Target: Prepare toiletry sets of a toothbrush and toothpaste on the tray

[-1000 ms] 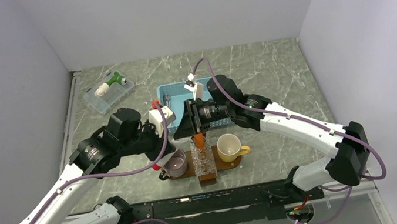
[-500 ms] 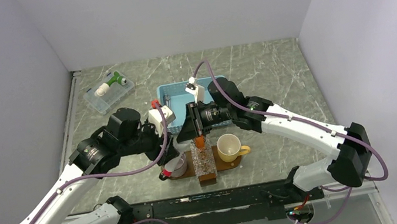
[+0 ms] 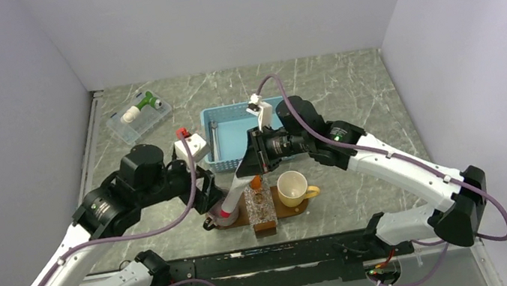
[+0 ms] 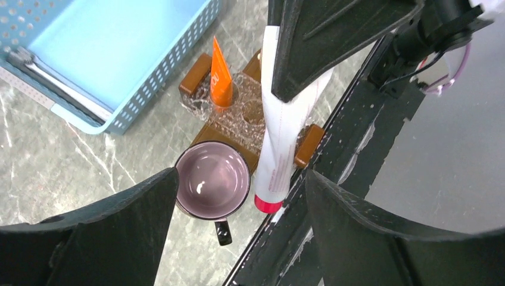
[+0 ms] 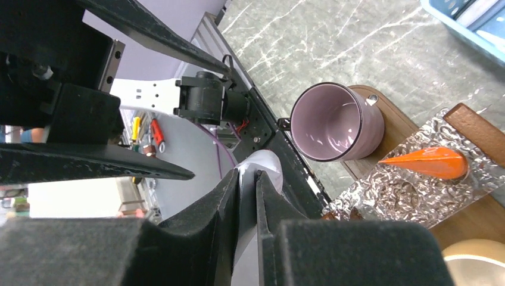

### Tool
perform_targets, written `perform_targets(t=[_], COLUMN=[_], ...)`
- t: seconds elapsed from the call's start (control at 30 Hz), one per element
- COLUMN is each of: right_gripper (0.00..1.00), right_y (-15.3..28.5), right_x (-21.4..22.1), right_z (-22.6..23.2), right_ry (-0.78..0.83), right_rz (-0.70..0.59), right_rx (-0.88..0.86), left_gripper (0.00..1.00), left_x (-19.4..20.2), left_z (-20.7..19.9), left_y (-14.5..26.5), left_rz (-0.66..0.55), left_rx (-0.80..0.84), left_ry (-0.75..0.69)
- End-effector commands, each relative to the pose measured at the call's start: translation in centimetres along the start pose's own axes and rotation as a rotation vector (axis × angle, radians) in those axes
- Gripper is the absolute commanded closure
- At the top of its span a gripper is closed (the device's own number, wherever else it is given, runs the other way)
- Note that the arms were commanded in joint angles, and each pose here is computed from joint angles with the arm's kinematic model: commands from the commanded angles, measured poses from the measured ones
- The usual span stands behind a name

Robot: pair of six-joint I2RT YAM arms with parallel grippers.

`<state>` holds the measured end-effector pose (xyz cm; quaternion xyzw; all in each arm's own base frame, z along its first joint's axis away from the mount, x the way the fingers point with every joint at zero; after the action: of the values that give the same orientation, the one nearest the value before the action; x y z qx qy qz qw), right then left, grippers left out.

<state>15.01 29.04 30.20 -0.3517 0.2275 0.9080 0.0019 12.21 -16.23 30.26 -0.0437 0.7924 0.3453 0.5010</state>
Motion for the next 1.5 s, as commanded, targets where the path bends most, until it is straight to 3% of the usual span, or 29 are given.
perform_targets(t=[0.0, 0.23, 0.47, 0.7, 0.8, 1.13, 1.23, 1.4, 1.47], right_gripper=[1.00, 1.00, 1.00, 1.00, 1.00, 1.00, 1.00, 1.00, 1.00], right_y=[2.3, 3.2, 4.1, 4.1, 4.1, 4.2, 4.3, 4.7, 4.7], right_x=[-1.9, -1.7, -1.1, -0.6, -0.5, -0.4, -0.5, -0.5, -0.6], right_z=[2.2, 4.5, 6.4, 7.4, 7.5, 7.6, 7.6, 7.7, 7.6], right_ry=[0.110, 0.194, 0.249, 0.284, 0.289, 0.298, 0.300, 0.313, 0.317], right_rz=[-0.090, -0.060, -0.040, -0.045, -0.048, -0.056, -0.059, -0.064, -0.066], right_rx=[-0.033, -0.207, -0.392, -0.441, -0.440, -0.427, -0.424, -0.406, -0.396], left_gripper=[0.15, 0.10, 0.06, 0.12, 0.27, 1.00, 0.94, 0.46, 0.33], left_x=[-1.6, -1.2, -1.3, -1.2, -1.1, -1.1, -1.0, -0.8, -0.6], left_z=[-1.1, -4.0, -5.4, -6.5, -6.7, -6.9, -6.8, -6.7, -6.8], left_y=[1.0, 0.8, 0.9, 0.3, 0.2, 0.6, 0.7, 0.9, 1.1], left_rz=[-0.128, -0.147, -0.179, -0.171, -0.167, -0.167, -0.164, -0.165, -0.167], left_rx=[0.061, 0.319, 0.459, 0.590, 0.624, 0.630, 0.617, 0.607, 0.609], left_ry=[0.010, 0.026, 0.041, 0.067, 0.067, 0.065, 0.071, 0.076, 0.074])
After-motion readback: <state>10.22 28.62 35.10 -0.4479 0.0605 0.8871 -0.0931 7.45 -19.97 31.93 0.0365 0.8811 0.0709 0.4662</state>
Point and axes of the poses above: each gripper's point midway between its finger pads, its own y axis back along the fingers, its own z axis along the line the jaws close on, x = y × z, the point moved 6 cm from there along y, back along the fingers, and after that the axes turned 6 degrees about y, right-handed, at the moved point
